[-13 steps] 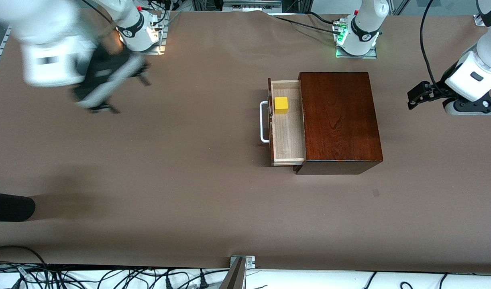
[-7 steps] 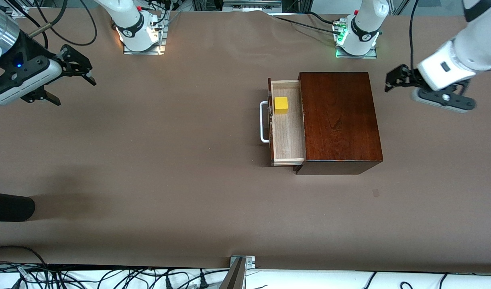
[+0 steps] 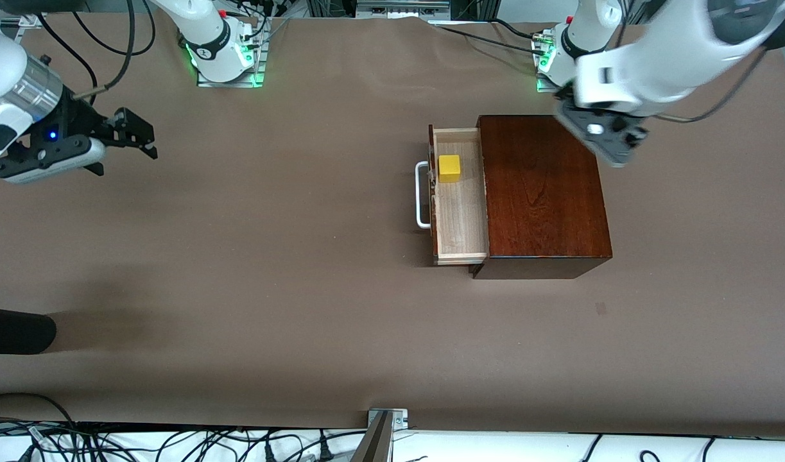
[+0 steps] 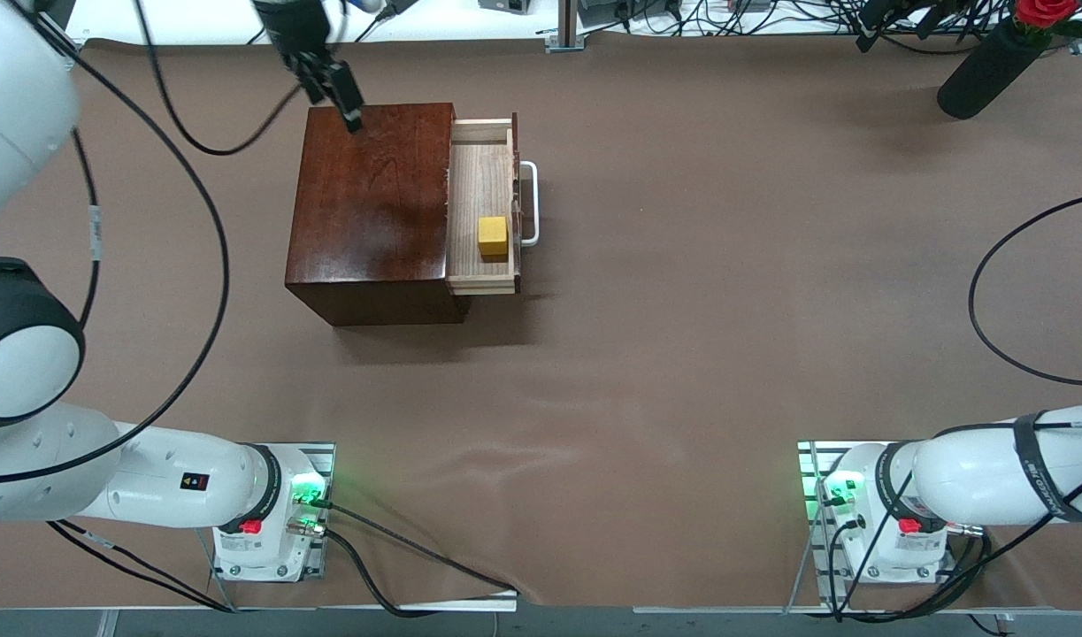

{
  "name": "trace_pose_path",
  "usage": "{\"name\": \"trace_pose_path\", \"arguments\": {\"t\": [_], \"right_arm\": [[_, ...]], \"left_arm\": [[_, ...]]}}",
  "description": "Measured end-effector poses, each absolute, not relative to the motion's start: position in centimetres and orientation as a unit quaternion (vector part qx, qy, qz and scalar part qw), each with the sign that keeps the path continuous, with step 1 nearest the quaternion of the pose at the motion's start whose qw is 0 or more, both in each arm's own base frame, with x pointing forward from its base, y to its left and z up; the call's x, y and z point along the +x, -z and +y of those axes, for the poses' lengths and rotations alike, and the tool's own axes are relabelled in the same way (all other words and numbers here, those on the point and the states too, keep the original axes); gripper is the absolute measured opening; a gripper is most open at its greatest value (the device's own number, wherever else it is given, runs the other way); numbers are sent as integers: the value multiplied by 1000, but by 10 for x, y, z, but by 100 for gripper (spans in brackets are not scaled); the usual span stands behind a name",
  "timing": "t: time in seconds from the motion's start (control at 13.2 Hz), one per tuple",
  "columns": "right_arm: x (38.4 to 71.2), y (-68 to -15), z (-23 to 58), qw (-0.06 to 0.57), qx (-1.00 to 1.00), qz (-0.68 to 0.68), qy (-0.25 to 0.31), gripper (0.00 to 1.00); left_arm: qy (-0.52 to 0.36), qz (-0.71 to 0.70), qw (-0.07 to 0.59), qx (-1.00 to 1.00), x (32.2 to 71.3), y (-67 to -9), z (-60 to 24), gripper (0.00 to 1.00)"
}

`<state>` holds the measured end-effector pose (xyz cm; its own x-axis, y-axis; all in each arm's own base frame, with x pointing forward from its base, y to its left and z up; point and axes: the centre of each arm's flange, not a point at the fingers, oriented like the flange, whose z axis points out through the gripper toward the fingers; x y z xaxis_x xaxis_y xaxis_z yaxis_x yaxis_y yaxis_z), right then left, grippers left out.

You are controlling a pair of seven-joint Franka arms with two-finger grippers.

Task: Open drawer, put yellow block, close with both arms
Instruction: 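Move the left gripper to the drawer front and push it shut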

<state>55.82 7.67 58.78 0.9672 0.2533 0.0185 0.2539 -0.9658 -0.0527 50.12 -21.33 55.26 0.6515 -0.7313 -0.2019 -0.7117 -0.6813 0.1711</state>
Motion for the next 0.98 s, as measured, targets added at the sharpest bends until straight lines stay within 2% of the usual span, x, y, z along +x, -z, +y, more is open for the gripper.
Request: {"name": "trace_pose_path", "arguments": {"t": [0.23, 0.45, 0.98], "right_arm": [[559, -587, 74, 24, -995, -101, 7, 100], [560, -593, 73, 21, -995, -100, 13, 100], [562, -599, 57, 16, -996, -86, 18, 100]], "left_arm": [[153, -454, 54, 876, 489, -526, -279, 100], [156, -510, 77, 842, 503, -496, -316, 100], [15, -665, 124, 736, 548, -420, -406, 100]]}}
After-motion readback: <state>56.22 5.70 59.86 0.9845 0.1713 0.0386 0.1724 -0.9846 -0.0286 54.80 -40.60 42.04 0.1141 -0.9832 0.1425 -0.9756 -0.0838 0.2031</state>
